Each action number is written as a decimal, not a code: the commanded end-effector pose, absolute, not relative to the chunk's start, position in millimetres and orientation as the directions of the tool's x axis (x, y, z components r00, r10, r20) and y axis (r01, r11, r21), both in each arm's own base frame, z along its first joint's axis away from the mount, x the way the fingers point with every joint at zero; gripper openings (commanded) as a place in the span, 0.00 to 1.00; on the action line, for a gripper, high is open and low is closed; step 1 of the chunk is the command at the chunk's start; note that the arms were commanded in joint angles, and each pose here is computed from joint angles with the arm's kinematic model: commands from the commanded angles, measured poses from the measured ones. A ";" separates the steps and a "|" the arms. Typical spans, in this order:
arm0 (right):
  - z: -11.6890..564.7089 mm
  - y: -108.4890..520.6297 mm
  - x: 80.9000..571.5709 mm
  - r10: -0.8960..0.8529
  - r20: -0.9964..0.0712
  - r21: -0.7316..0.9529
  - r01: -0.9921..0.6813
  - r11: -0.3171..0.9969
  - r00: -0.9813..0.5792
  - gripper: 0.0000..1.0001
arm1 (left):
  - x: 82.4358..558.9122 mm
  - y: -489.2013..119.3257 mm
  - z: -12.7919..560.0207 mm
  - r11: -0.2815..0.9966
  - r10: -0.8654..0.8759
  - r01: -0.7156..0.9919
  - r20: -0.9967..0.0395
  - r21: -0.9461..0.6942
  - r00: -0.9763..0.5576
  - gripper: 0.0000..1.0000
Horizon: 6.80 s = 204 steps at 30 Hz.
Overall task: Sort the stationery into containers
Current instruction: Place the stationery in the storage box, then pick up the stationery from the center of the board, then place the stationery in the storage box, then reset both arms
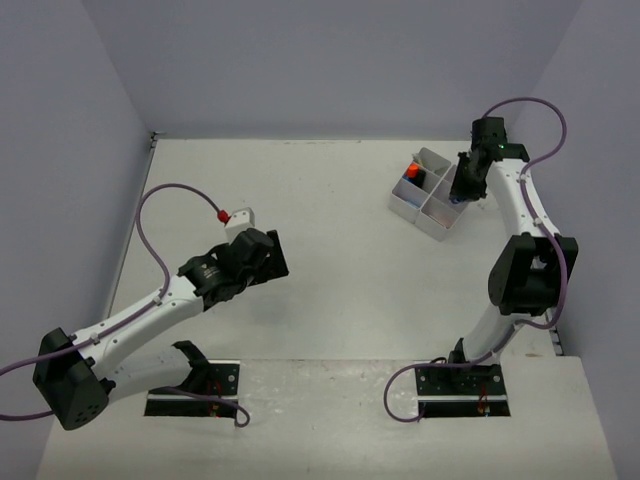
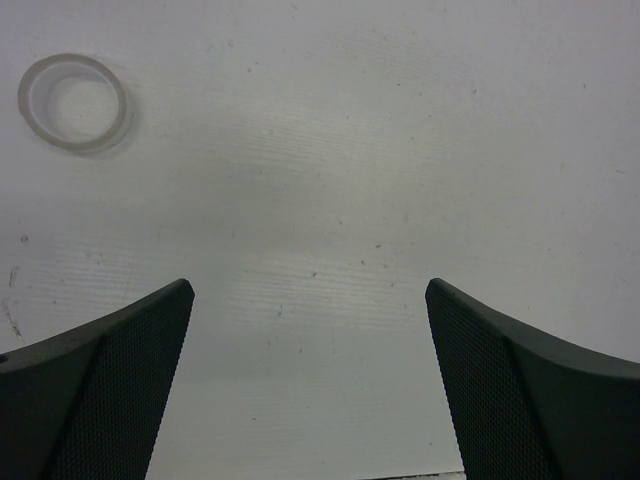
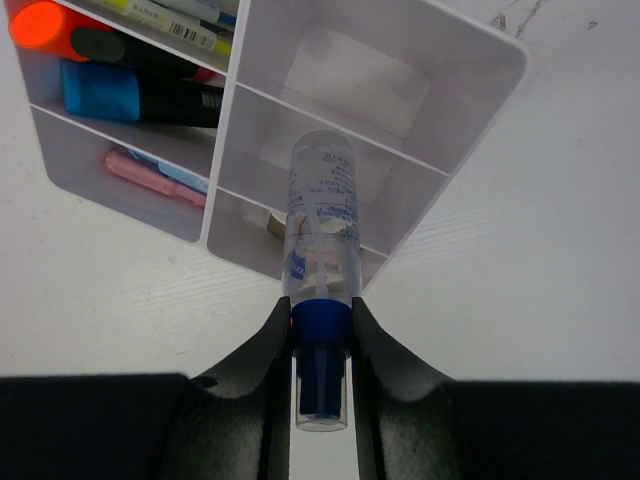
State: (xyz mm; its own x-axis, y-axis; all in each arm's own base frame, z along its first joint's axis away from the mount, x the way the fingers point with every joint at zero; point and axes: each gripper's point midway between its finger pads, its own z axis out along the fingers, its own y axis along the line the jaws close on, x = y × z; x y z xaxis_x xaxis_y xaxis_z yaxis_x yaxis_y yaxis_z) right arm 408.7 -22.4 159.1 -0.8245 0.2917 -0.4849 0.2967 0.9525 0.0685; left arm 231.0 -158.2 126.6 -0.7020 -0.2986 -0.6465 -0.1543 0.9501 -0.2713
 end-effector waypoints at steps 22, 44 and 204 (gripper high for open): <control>263.5 66.9 427.8 0.107 -0.702 0.100 0.051 0.994 -0.704 0.99 | 245.2 -29.6 113.8 0.681 -0.557 -0.725 -0.714 -0.101 -0.423 0.95; 325.4 203.6 280.7 0.188 -0.866 0.477 -0.648 0.594 -0.464 0.89 | 295.7 -31.4 17.8 0.664 -0.623 -0.748 -0.570 -0.024 -0.535 0.28; 314.9 42.5 246.2 0.257 -0.955 0.265 -0.035 0.964 -0.148 0.99 | 271.9 -22.2 267.6 0.950 -0.075 -0.310 -0.941 0.034 -0.331 1.00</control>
